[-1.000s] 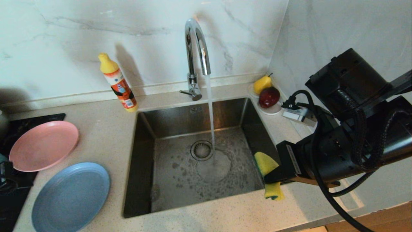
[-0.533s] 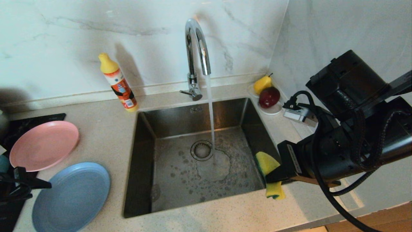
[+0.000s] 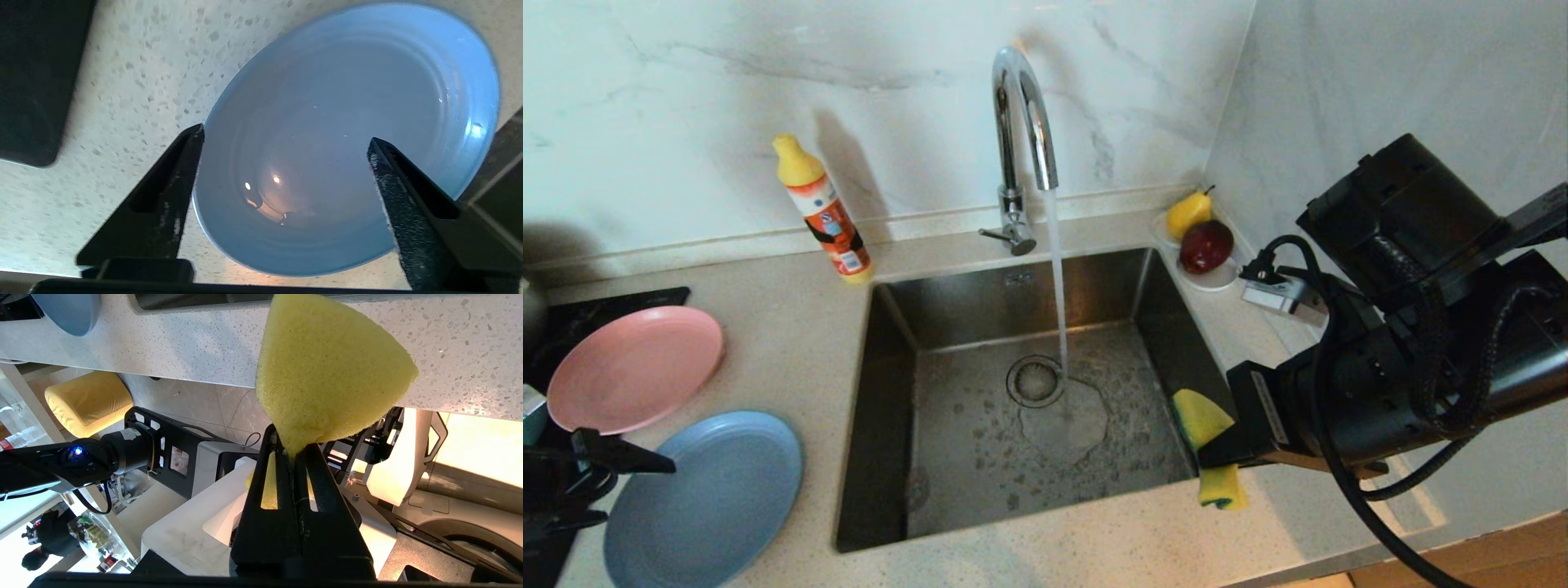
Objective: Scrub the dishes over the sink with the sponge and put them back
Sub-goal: Wash the plate
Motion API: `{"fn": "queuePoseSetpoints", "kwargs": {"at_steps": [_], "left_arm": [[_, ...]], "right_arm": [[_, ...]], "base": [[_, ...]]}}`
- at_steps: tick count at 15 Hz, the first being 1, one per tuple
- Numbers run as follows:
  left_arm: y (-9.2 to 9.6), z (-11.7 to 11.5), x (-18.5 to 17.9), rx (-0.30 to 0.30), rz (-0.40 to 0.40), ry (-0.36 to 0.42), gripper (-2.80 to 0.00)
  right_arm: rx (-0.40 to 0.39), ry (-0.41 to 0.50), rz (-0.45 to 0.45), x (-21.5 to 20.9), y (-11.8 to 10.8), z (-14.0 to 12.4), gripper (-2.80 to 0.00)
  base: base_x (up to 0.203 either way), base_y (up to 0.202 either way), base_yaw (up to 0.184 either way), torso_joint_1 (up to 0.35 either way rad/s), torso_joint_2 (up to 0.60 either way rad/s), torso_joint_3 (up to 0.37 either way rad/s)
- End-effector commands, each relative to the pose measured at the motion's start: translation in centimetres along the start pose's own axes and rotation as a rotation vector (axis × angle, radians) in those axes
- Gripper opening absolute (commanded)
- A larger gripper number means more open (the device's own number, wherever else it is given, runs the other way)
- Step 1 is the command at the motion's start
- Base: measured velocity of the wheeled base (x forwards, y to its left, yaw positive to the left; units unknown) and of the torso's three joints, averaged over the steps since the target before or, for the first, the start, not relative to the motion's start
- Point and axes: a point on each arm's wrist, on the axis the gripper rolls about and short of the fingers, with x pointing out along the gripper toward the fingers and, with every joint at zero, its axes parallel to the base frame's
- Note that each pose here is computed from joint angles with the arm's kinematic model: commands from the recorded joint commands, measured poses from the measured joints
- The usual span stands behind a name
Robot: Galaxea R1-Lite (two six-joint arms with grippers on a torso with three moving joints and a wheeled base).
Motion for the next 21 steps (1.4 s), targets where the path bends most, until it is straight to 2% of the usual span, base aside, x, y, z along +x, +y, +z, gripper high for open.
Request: {"fn": "queuePoseSetpoints", "kwargs": {"at_steps": [1, 4, 7, 9, 15, 21], "left_arm": [[0.4, -0.1, 0.7, -0.040, -0.001, 0.028, 0.00], [0.5, 0.2, 1.3, -0.105, -0.006, 0.007, 0.00], [0.4, 0.5, 1.5, -0.124, -0.011, -0.016, 0.00], [0.3, 0.6, 1.3, -0.122, -0.015, -0.026, 0.00], [-0.7, -0.1, 2.4, -0.124, -0.032, 0.028, 0.00], [-0.8, 0.6, 3.1, -0.125, -0.018, 0.012, 0.00]], "right_arm": [[0.004, 0.010, -0.004, 0.2, 0.0, -0.1, -2.80], [0.007, 0.016, -0.011, 0.3, -0.2, -0.2, -2.80], [0.009, 0.025, -0.018, 0.5, -0.4, -0.3, -2.80], [0.009, 0.024, -0.018, 0.6, -0.4, -0.4, -2.80], [0.013, 0.019, -0.015, 0.9, -0.6, -0.4, -2.80], [0.014, 0.011, -0.009, 1.1, -0.8, -0.4, -2.80]], "base": [[0.000, 0.000, 0.000, 0.000, 0.00, 0.000], [0.000, 0.000, 0.000, 0.000, 0.00, 0.000], [0.000, 0.000, 0.000, 0.000, 0.00, 0.000], [0.000, 0.000, 0.000, 0.000, 0.00, 0.000], [0.000, 0.000, 0.000, 0.000, 0.00, 0.000], [0.000, 0.000, 0.000, 0.000, 0.00, 0.000]]}}
